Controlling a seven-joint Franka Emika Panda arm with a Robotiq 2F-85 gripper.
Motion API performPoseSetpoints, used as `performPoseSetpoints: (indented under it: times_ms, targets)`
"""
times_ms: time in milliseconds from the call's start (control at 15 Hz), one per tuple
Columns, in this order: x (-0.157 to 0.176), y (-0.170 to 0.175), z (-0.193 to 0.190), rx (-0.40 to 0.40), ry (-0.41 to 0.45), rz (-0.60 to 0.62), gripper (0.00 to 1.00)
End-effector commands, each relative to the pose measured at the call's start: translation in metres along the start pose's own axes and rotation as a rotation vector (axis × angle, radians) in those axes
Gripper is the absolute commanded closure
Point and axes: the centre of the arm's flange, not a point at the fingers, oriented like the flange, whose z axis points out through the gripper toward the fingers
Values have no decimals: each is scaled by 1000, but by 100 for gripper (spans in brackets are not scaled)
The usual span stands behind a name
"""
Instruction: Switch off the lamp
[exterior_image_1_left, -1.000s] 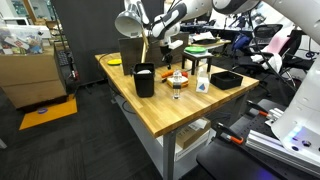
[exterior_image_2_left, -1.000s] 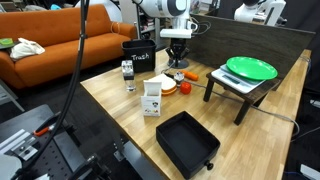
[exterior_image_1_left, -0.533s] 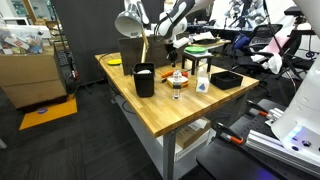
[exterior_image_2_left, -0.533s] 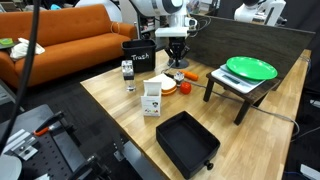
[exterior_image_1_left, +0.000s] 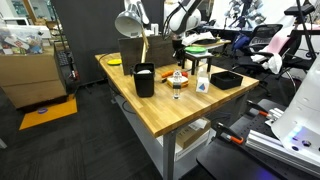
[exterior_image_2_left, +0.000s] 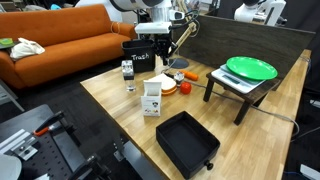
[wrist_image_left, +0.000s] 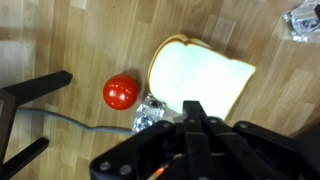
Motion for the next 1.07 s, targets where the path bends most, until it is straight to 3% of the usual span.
performPoseSetpoints:
  times_ms: [0, 267, 333, 400, 533, 667, 1000]
  targets:
    - [-81, -27, -26, -33, 65, -1, 100]
    - [-148, -58, -53, -18, 80, -16, 100]
    - [-164, -66, -57, 16, 71, -31, 74]
    - [-122, -56, -42, -6, 31, -22, 98]
    - [-152, -68, -50, 0, 38, -34, 85]
    - [-157, -67, -54, -1, 52, -31, 74]
    - [-156, -67, -52, 0, 53, -31, 74]
